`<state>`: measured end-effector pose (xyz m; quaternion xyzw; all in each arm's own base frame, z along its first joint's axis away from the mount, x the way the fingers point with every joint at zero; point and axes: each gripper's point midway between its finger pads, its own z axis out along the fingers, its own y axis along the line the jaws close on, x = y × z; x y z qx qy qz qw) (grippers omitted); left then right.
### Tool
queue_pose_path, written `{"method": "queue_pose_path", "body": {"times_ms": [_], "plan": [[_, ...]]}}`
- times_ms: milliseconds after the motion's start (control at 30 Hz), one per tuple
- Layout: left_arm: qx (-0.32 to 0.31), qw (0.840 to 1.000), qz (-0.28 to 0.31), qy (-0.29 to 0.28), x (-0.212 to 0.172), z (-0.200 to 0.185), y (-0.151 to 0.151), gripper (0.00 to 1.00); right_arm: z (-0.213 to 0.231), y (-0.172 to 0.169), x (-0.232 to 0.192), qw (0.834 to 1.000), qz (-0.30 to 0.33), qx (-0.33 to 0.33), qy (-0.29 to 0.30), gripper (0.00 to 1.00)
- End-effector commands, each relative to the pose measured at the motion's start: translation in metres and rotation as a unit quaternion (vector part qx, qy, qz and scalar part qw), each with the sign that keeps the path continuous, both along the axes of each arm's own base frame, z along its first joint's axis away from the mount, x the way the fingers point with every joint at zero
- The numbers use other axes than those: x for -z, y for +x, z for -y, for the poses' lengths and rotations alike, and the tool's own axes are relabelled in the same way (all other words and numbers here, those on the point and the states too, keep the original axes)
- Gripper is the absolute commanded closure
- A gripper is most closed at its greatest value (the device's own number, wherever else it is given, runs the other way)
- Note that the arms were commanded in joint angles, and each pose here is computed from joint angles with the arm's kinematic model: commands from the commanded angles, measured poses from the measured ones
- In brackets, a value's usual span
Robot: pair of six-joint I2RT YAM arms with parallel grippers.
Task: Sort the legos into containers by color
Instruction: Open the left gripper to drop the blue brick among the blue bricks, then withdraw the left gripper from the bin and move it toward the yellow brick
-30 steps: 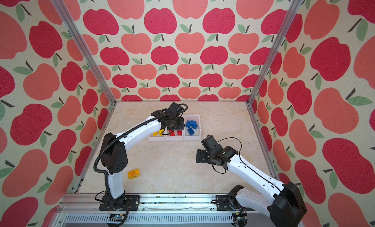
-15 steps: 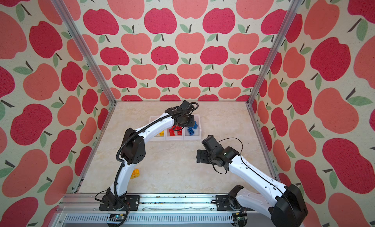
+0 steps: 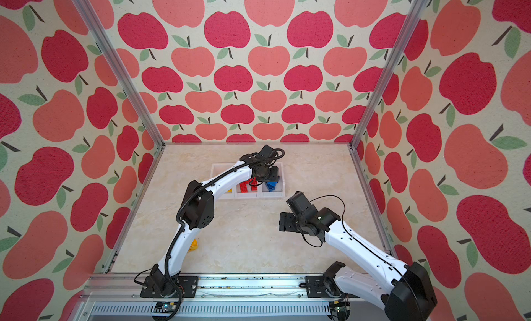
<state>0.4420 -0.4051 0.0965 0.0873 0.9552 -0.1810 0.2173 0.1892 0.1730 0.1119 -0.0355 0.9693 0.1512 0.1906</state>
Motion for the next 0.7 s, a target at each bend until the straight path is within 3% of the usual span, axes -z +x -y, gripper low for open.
{"method": "queue_pose_path", "body": {"times_ms": [0,667], "plan": [[0.004,1.0,0.008,0.008,-0.006,-0.001,0.002,0.34,0.004,0.001,-0.002,1.0,-0.004,0.013,-0.005,0.09],[-0.001,0.998,0.066,-0.02,-0.069,-0.021,-0.014,0.19,-0.003,0.006,-0.006,1.0,-0.001,0.006,0.001,0.08]]}}
